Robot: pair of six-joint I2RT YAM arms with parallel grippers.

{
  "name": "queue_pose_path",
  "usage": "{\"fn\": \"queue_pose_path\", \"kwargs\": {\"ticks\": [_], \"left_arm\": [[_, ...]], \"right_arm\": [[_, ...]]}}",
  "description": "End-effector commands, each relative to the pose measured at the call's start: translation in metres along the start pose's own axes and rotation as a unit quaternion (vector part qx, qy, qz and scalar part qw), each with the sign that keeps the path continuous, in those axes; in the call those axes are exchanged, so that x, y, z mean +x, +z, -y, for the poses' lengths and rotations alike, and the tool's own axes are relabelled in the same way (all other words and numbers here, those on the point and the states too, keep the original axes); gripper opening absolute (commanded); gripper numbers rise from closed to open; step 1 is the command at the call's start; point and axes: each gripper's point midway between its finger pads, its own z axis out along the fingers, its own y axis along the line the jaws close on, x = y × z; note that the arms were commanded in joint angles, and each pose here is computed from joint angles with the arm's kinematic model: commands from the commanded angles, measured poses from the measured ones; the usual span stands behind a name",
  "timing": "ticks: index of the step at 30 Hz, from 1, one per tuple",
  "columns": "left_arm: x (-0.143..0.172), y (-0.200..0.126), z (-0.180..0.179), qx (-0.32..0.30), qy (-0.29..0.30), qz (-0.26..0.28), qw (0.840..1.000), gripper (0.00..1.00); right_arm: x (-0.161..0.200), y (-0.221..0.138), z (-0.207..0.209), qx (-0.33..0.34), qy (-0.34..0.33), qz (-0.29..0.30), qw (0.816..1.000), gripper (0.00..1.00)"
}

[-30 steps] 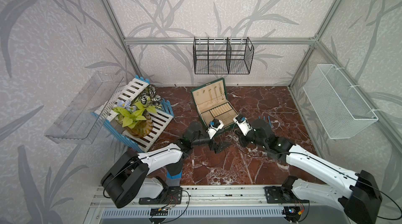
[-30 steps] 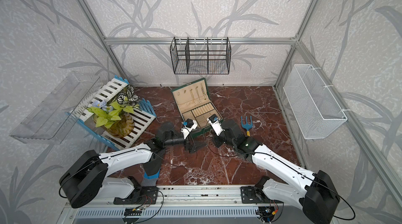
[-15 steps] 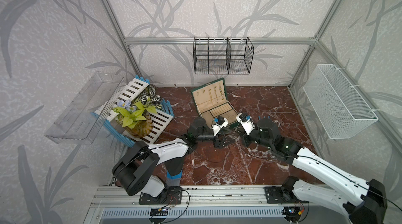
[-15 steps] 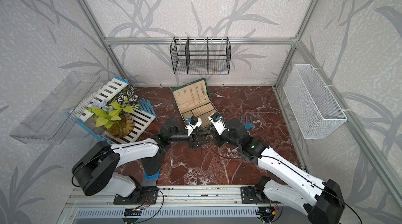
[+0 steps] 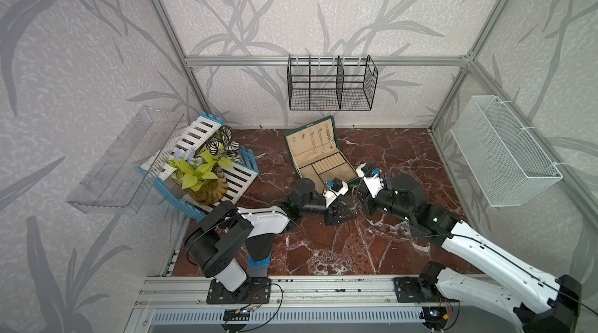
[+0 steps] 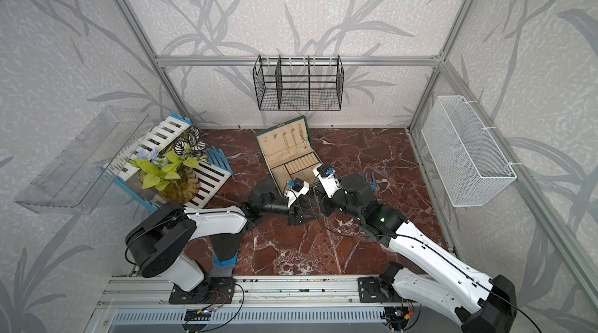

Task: Put jewelry chain into jewelry box
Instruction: Pick up the necklace from the center of the board.

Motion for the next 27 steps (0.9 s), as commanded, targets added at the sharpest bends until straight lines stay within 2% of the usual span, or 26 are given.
{"fn": "queue_pose_path", "kwargs": {"ticks": [1, 5, 10, 23, 27], "left_arm": [[-0.013, -0.003, -0.009, -0.035, 0.023, 0.032, 0.999, 0.5], [-0.005, -0.008, -0.011, -0.054, 0.019, 0.033, 0.998, 0.46], [-0.003, -0.007, -0.008, -0.042, 0.018, 0.03, 0.998, 0.37], [-0.006, 0.003, -0.011, -0.03, 0.02, 0.035, 0.999, 0.34], [-0.001, 0.003, -0.011, -0.03, 0.015, 0.032, 0.999, 0.23]], "right_arm": [[-0.015, -0.009, -0.002, -0.003, 0.01, 0.019, 1.0, 0.0], [-0.02, -0.011, -0.004, -0.008, 0.013, 0.028, 0.999, 0.0], [-0.022, -0.011, -0.005, -0.013, 0.015, 0.032, 0.999, 0.0], [-0.022, -0.014, -0.004, -0.009, 0.018, 0.035, 0.999, 0.0], [-0.023, -0.013, -0.004, -0.01, 0.02, 0.036, 0.999, 0.0]]}}
